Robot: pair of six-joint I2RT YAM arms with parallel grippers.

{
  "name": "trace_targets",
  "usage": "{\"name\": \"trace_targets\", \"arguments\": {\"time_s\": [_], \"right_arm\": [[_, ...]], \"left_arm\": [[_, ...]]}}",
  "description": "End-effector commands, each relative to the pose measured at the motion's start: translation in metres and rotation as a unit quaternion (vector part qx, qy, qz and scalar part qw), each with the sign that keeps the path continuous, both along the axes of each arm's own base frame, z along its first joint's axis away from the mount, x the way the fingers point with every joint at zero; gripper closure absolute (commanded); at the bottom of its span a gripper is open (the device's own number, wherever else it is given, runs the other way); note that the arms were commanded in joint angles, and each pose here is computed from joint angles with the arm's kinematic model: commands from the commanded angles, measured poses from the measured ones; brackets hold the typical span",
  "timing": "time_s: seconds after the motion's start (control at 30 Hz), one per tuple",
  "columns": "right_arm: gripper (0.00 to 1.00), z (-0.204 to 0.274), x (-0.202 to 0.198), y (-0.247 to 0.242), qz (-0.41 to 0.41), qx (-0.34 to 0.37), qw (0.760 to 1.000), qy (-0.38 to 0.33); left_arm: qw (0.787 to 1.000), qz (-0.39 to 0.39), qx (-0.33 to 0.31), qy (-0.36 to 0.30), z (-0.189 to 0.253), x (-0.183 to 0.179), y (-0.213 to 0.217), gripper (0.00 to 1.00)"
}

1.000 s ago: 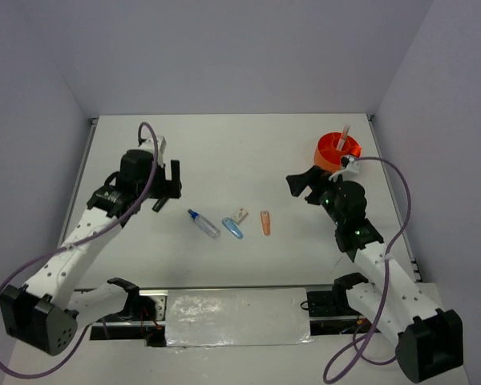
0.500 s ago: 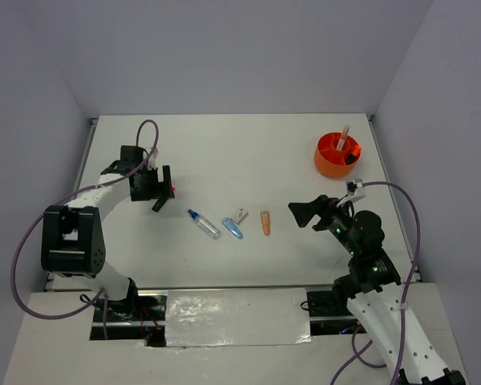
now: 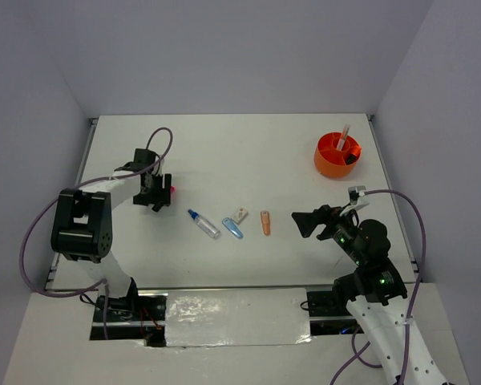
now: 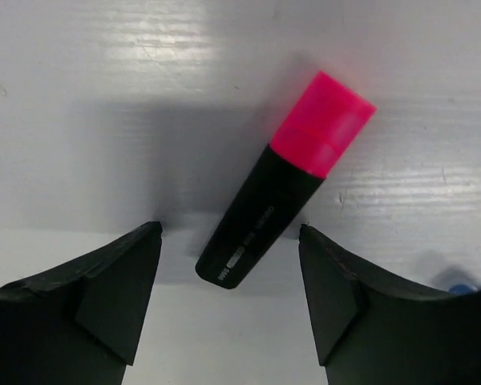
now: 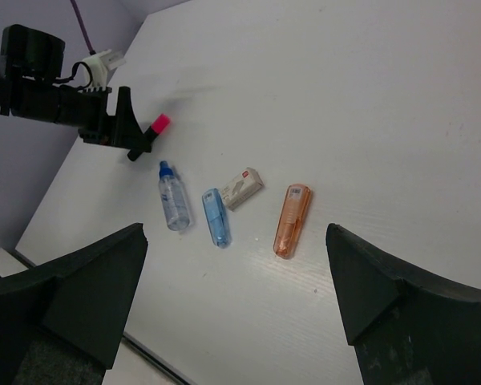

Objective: Sort the stationery into containers
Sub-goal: Pick up the pen from the center of the board.

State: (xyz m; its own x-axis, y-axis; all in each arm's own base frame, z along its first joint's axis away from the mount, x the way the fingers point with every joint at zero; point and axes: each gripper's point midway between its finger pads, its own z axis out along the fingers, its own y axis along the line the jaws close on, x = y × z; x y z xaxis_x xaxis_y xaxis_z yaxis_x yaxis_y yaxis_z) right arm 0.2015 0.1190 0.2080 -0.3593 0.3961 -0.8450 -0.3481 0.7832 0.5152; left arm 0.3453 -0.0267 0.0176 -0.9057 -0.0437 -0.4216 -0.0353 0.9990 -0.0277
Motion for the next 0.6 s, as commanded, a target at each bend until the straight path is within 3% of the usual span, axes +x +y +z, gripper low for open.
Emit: {"name": "trace_targets", "arguments": {"time_s": [0.0,0.03,0.07,0.17,0.27,0.4,0.47,0.57], "right_arm": [[0.00,0.012,-0.005,0.000,0.006,-0.003,1.000,-0.017],[0.00,0.011,-0.006,0.000,0.006,0.001,1.000,-0.016],[0.00,0.011,-0.006,0.001,0.006,0.003,1.000,-0.015],[0.00,0.012,-0.006,0.001,0.006,0.011,1.000,-0.016],[0.00,0.011,-0.005,0.003,0.010,0.015,1.000,-0.013],[0.00,0.004,-0.002,0.010,0.026,0.018,0.999,-0.004],[0.00,-0.001,0.000,0.013,0.030,0.024,0.999,0.010],[0.00,0.005,0.008,0.015,0.021,0.042,0.999,0.018]], "left_arm": [[0.999,-0.003,0.002,0.036,-0.020,-0.005,0.000,0.20],[0.999,0.000,0.007,0.041,-0.020,-0.006,0.000,0.47],[0.999,-0.001,0.010,0.043,-0.021,-0.007,-0.002,0.57],[0.999,-0.011,0.021,0.038,-0.018,-0.008,-0.006,0.70],[0.999,-0.014,0.018,0.036,-0.014,-0.008,-0.008,0.97],[1.000,-0.003,0.007,-0.014,0.024,0.005,-0.011,1.00],[0.996,-0.008,-0.006,-0.084,0.069,0.013,-0.016,1.00],[0.979,-0.081,-0.036,-0.184,0.135,0.003,-0.080,1.00]]}}
